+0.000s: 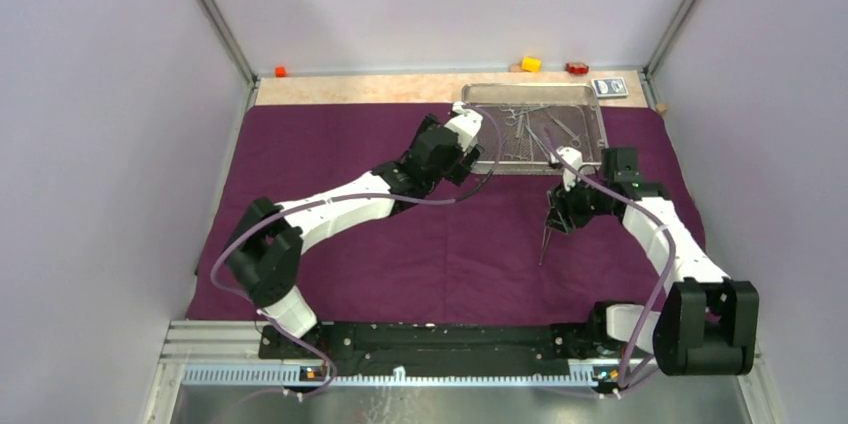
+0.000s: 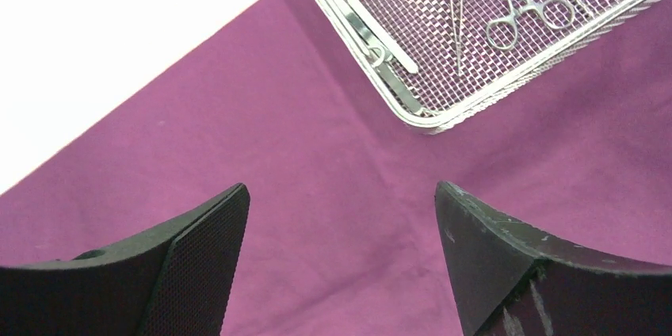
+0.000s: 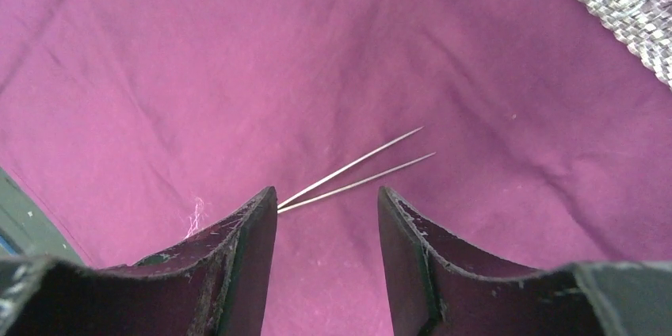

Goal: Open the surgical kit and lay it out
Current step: Place the medical item in the surgical kit.

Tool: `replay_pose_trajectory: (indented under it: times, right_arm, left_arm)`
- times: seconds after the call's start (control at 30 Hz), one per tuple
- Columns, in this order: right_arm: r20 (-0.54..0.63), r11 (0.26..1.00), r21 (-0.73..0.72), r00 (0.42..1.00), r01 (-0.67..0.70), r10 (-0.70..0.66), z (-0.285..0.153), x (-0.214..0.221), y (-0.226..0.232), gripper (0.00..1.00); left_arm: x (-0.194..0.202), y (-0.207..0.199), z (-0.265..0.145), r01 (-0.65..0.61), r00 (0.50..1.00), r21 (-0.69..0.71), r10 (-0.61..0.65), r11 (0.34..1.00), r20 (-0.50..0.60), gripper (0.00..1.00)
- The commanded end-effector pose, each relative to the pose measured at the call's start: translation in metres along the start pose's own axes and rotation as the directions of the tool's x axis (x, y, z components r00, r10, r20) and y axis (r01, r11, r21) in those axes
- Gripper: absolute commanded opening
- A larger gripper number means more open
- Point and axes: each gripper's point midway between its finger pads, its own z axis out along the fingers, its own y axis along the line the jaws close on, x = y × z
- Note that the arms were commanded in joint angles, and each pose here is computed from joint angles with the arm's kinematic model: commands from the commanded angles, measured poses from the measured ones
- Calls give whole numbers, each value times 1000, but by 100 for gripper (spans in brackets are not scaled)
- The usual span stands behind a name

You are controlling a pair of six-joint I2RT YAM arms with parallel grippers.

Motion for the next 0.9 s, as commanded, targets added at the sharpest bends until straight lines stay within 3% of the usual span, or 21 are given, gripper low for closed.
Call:
replay_pose_trajectory:
  times: [0.0,0.37,0.87]
  right_arm:
    - [-41,996,-2,995,95,-95,16,5,-6,49]
    - [-146,997,-51,987,60,-66,46,22,-7,49]
    - [-200,997,-63,978,40,-52,58,32,-11,46]
  left_arm:
    - [-57,19,-28,-71,973,-45,79,996,215,93]
    - [-70,39,-38,-74,963,-89,94,993,252,98]
    - [-74,58,-49,-43,957,-113,74,993,281,99]
